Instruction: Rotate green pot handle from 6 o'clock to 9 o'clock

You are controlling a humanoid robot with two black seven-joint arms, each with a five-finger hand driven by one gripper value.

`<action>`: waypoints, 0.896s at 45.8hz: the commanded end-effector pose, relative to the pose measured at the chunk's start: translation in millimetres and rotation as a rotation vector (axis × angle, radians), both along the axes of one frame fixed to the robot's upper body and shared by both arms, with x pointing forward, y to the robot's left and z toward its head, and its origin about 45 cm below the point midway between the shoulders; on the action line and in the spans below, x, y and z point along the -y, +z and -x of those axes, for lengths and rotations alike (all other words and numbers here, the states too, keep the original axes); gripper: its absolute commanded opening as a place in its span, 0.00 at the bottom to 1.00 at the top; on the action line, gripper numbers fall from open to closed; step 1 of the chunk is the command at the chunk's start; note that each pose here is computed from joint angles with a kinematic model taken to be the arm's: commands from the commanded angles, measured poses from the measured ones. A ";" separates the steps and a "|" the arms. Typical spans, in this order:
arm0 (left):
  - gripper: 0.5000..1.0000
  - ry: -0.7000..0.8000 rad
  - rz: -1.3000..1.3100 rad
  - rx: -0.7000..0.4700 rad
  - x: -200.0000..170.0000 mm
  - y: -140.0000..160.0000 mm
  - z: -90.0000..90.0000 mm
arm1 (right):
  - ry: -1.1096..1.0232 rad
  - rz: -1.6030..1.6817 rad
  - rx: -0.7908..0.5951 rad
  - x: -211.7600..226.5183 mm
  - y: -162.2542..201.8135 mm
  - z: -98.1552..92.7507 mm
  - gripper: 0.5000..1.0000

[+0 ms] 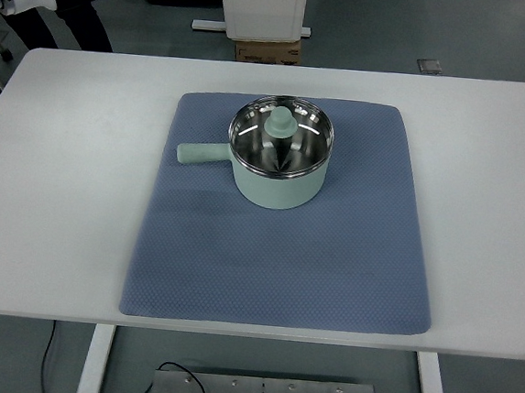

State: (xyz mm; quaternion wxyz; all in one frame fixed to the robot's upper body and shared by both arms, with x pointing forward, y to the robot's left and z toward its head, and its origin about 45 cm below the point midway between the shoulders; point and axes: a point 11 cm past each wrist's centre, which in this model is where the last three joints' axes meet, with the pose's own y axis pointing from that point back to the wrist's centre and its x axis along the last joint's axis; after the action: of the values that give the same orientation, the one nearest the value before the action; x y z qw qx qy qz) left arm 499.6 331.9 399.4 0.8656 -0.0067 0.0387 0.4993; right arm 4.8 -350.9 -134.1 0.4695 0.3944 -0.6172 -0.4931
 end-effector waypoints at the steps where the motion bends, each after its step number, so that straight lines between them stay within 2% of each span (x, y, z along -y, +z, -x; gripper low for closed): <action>1: 1.00 0.132 0.108 -0.006 -32.9 -16.2 -1.2 | 0.001 -0.001 -0.001 -0.4 -0.1 0.5 1.00; 6: 1.00 0.297 0.308 -0.041 -82.3 -50.2 7.9 | 0.001 -0.002 0.000 -0.8 -0.1 0.2 1.00; 16: 1.00 0.490 0.565 -0.096 -132.9 -124.4 40.8 | 0.000 -0.001 -0.001 -0.3 -0.1 0.4 1.00; 21: 1.00 0.496 0.647 -0.105 -129.3 -144.0 47.7 | 0.001 -0.001 -0.001 -0.4 -0.1 0.5 1.00; 32: 1.00 0.474 0.710 -0.157 -96.8 -173.6 44.4 | 0.000 -0.001 -0.001 -0.3 -0.1 0.4 1.00; 41: 1.00 0.503 0.707 -0.169 -103.7 -183.4 49.7 | 0.003 -0.001 -0.001 -0.4 -0.1 0.5 1.00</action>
State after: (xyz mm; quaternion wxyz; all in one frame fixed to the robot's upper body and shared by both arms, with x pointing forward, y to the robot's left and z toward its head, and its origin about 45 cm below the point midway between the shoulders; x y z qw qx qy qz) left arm 452.1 431.8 218.6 0.6587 -0.2727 0.2745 0.6453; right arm 4.4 -350.5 -134.2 0.4697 0.3946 -0.6166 -0.4934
